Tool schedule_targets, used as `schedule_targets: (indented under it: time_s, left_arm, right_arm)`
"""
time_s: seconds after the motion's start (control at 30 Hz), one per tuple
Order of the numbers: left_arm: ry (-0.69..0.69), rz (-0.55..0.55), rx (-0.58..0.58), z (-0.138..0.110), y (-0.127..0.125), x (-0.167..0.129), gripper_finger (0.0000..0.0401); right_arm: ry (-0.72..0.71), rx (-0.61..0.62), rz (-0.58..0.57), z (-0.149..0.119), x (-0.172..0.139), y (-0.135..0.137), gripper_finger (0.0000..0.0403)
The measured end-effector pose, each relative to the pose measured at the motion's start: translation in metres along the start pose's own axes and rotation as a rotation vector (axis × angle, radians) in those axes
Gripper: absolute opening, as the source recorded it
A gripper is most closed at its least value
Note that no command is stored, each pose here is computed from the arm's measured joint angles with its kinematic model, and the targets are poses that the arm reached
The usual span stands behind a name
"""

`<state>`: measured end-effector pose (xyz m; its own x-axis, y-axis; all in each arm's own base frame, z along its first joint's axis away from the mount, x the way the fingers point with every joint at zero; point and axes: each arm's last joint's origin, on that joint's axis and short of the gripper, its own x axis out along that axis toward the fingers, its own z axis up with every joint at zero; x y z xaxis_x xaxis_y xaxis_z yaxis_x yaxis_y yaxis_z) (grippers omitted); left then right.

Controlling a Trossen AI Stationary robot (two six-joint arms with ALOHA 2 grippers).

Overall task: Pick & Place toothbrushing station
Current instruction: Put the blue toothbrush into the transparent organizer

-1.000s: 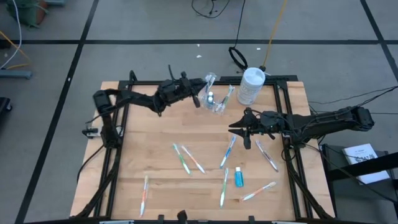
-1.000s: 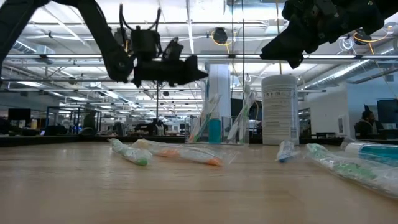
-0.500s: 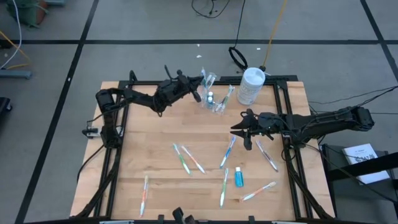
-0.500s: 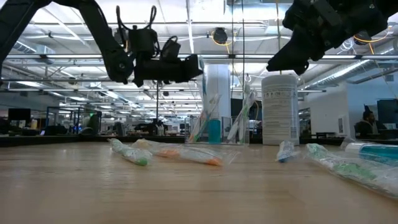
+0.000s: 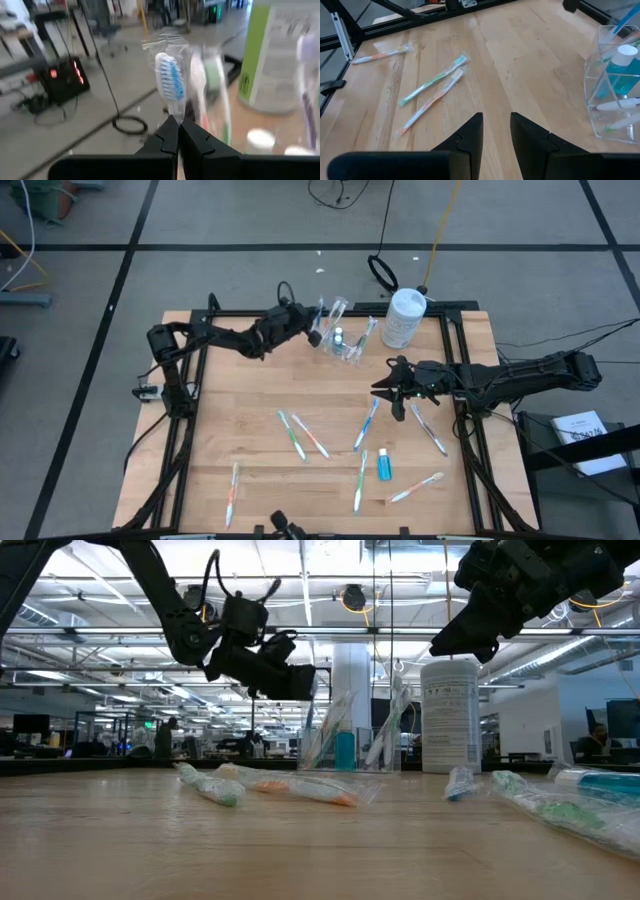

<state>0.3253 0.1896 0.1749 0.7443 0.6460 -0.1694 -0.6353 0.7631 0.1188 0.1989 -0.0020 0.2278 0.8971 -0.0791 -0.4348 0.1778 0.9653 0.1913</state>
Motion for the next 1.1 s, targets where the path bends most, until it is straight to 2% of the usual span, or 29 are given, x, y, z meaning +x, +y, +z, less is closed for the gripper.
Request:
schedule_targets:
  time_s: [0.17, 0.37, 0.73, 0.8, 0.97, 1.1]
  left_arm:
    - [0.049, -0.048, -0.052, -0.005, 0.0, 0.0, 0.0013]
    - [0.056, -0.043, -0.142, -0.005, -0.003, -0.001, 0.0025]
    - [0.064, -0.055, -0.177, -0.006, -0.003, -0.001, 0.0032]
    - [0.077, -0.082, -0.204, -0.007, -0.004, -0.001, 0.0048]
    - [0.141, -0.098, -0.246, -0.008, -0.008, 0.001, 0.0118]
    - [0.173, -0.106, -0.208, -0.008, -0.011, -0.002, 0.0169]
  right_arm:
    - [0.0, -0.001, 0.0, 0.0, 0.0, 0.0, 0.0089]
    - [0.0, -0.002, 0.0, 0.0, 0.0, 0.0, 0.0089]
    - [0.0, -0.003, 0.0, 0.0, 0.0, 0.0, 0.0089]
    - [0.0, -0.003, 0.0, 0.0, 0.0, 0.0, 0.0089]
    - [0.0, -0.003, 0.0, 0.0, 0.0, 0.0, 0.0089]
    - [0.027, 0.035, -0.007, -0.003, 0.0, -0.001, 0.0089]
